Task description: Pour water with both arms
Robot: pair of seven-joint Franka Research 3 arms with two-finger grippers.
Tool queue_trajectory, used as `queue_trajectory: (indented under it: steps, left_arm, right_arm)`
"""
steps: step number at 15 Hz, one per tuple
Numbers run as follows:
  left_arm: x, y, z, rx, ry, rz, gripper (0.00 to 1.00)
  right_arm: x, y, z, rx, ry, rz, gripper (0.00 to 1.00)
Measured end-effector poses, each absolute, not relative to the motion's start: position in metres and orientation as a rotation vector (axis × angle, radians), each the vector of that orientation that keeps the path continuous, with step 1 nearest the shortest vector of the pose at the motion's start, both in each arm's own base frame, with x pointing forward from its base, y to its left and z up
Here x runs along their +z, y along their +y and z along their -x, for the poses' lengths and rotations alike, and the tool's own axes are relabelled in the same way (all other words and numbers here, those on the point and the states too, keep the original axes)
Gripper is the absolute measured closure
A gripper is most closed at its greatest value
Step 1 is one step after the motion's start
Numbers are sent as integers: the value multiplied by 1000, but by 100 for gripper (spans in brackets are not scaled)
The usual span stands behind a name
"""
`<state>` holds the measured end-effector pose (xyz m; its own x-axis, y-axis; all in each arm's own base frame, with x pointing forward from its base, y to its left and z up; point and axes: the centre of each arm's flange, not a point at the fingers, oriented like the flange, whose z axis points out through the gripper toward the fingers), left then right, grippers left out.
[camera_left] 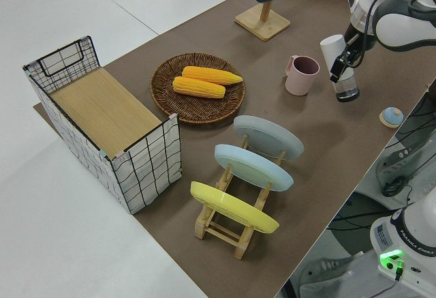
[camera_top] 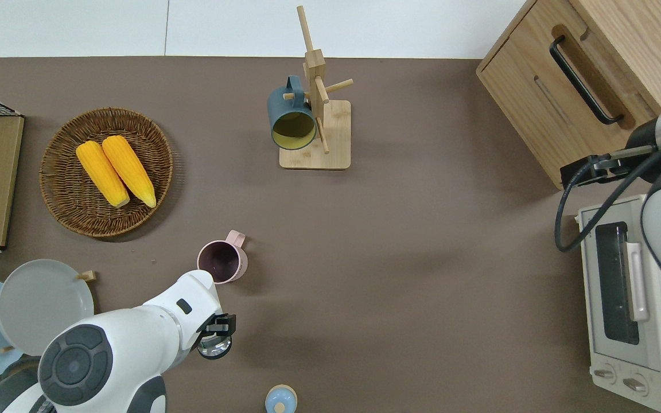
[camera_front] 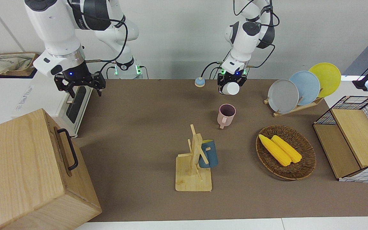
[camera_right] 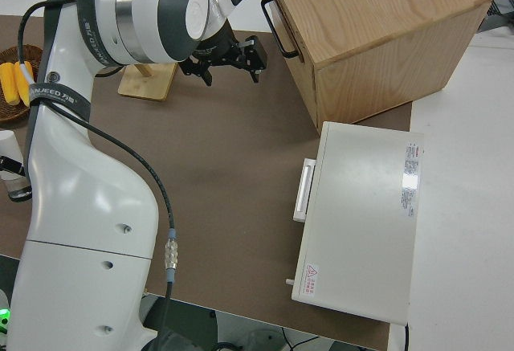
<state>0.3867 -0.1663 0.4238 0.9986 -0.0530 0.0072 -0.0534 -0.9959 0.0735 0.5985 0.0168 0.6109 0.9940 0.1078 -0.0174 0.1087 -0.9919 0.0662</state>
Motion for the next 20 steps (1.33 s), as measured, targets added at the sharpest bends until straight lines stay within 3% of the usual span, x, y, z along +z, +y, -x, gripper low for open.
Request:
queue_trajectory:
  steps: [9,15,20]
  left_arm:
    - [416,-167,-412,-214,-55,-3100,35]
    - [416,-174,-437,-364,-40,-3131,35]
    - [407,-175,-444,-427,-35,-3126,35]
  right_arm:
    - [635,25,-591,50,181,-3111,0]
    - [638,28,-590,57,186,-3129,0]
    - [638,30,-589,57,191,-3130,0]
